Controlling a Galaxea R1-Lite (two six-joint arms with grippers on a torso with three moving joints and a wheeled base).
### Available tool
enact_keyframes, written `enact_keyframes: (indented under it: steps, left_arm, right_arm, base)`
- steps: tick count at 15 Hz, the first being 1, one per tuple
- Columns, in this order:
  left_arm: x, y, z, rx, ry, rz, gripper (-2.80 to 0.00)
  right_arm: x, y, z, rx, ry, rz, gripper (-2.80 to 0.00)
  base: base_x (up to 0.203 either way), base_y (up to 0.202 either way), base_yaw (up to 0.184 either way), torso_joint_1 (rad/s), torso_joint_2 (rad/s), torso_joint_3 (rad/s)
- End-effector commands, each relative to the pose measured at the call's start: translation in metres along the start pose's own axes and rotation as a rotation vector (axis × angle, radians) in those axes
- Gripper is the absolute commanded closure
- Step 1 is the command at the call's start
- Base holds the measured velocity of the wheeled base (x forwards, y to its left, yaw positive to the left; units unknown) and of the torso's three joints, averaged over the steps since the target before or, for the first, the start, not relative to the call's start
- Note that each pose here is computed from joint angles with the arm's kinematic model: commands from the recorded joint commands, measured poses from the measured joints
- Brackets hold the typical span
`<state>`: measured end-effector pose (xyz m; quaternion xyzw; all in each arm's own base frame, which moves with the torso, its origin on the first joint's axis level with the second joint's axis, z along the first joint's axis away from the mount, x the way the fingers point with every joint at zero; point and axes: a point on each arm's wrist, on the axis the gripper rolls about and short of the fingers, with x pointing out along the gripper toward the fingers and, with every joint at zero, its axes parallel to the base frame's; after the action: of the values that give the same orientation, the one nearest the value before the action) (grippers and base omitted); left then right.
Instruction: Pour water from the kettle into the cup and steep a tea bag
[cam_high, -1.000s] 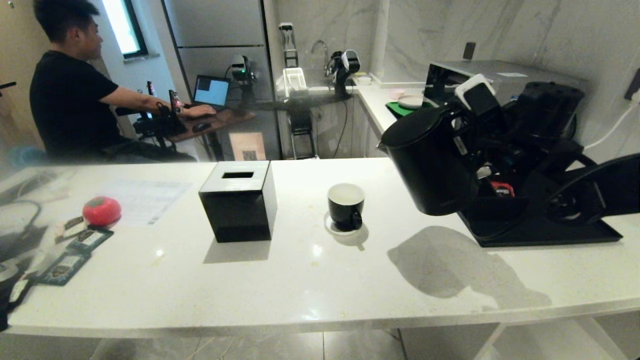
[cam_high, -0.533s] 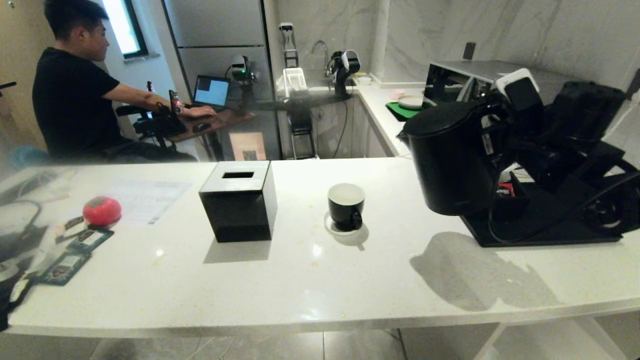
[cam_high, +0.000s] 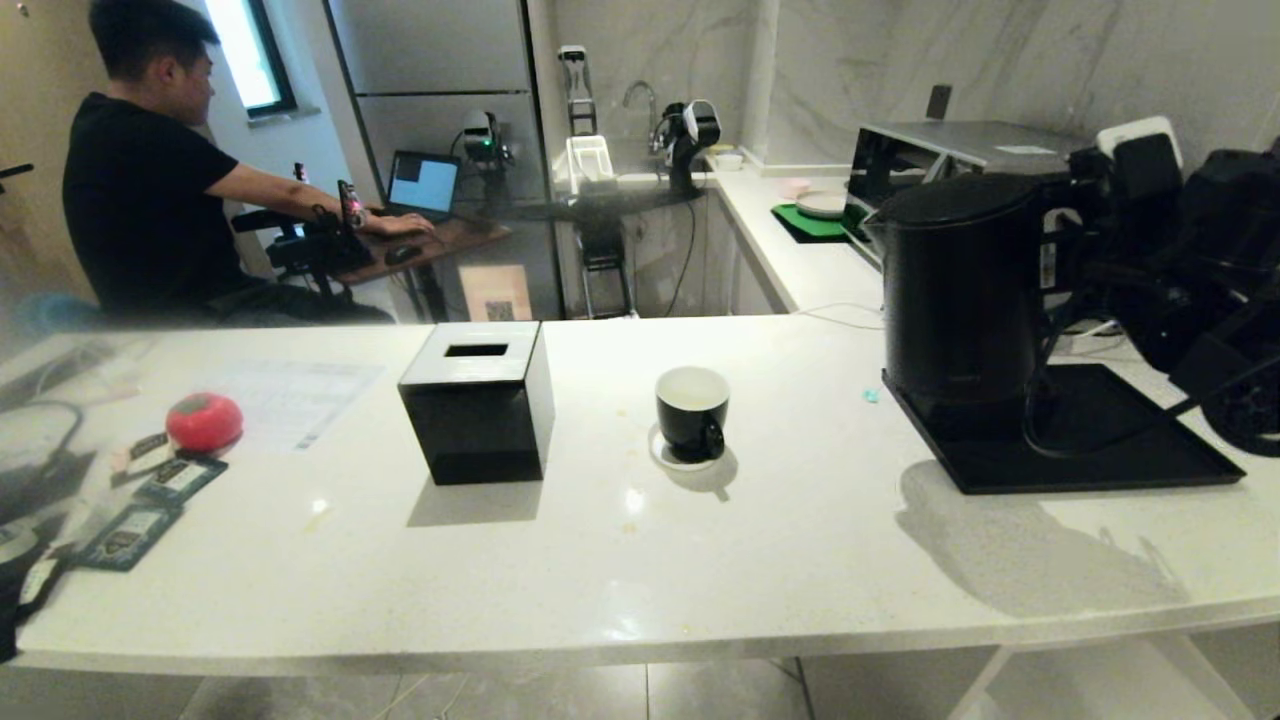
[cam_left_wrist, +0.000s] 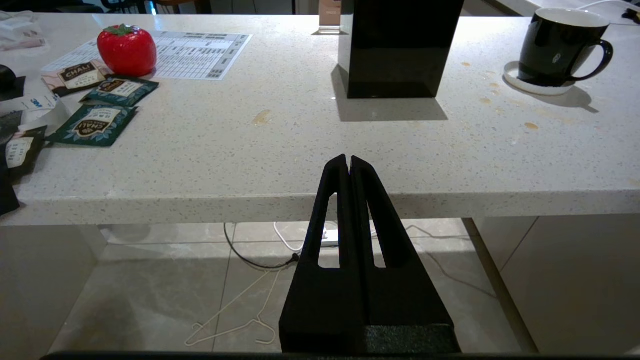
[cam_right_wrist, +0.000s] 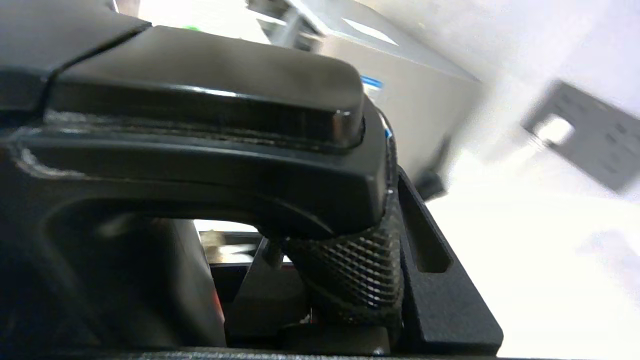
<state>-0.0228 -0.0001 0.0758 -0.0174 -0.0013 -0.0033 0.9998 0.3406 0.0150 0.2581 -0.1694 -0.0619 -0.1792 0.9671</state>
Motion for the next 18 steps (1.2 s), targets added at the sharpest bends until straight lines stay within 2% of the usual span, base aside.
enact_keyframes:
  steps: [1,11,18]
  left_arm:
    - [0.0,0.0,0.0,0.0,0.0,-0.001,0.0]
    - [0.0,0.0,0.0,0.0,0.0,0.0,0.0]
    - [0.0,0.0,0.0,0.0,0.0,0.0,0.0]
  right_arm:
    - [0.006,-0.016,-0.007,0.013,0.015,-0.053,0.0]
    - [0.031,-0.094,-0.056,0.045,0.134,-0.283,0.0]
    - [0.041,-0.127,-0.091,0.09,0.198,-0.39,0.0]
  base:
    - [0.0,0.0,0.0,0.0,0.0,0.0]
    - [0.0,0.0,0.0,0.0,0.0,0.0]
    - [0.0,0.0,0.0,0.0,0.0,0.0]
